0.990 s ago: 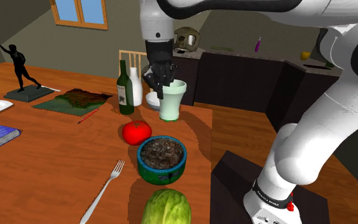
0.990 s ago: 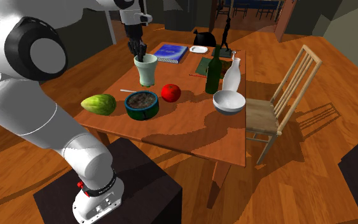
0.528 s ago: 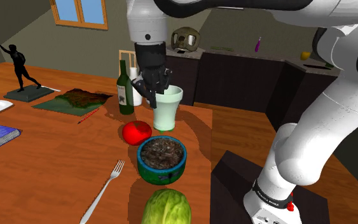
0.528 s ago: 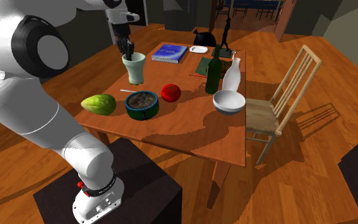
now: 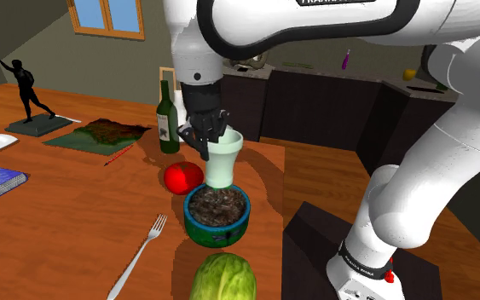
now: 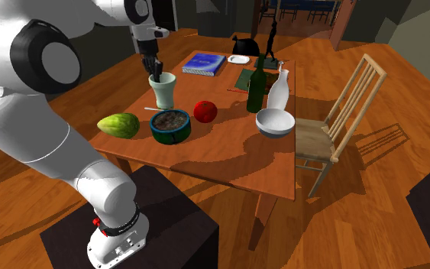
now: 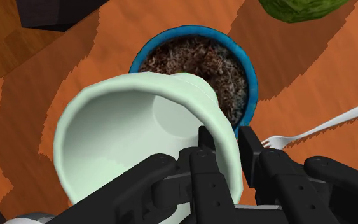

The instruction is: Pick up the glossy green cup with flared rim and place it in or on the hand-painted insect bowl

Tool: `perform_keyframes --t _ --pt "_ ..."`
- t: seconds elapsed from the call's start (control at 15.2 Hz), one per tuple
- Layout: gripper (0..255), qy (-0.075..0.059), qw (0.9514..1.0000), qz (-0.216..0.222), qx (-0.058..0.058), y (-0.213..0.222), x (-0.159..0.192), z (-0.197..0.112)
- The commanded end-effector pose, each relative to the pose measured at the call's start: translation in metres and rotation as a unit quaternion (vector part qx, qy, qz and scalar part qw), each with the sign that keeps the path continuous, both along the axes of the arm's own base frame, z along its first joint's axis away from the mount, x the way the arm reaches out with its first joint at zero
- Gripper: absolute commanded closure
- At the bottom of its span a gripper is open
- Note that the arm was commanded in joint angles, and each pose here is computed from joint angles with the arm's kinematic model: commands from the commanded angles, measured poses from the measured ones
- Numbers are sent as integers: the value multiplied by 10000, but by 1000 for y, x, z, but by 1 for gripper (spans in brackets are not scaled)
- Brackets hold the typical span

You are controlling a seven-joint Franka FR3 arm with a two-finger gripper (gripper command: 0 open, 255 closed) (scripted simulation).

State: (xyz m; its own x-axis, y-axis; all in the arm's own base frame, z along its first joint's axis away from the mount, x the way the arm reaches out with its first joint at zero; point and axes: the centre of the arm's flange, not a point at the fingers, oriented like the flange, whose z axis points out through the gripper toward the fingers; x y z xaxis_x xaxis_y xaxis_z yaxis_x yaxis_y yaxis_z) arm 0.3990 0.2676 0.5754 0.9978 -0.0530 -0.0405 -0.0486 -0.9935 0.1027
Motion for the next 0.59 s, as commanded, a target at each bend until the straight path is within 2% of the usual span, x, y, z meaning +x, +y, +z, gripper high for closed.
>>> perform_keyframes --t 0.0,0.53 --pt "255 -5 10000 0 2 -1 0 -10" --pt "255 -5 10000 0 2 -1 0 -53"
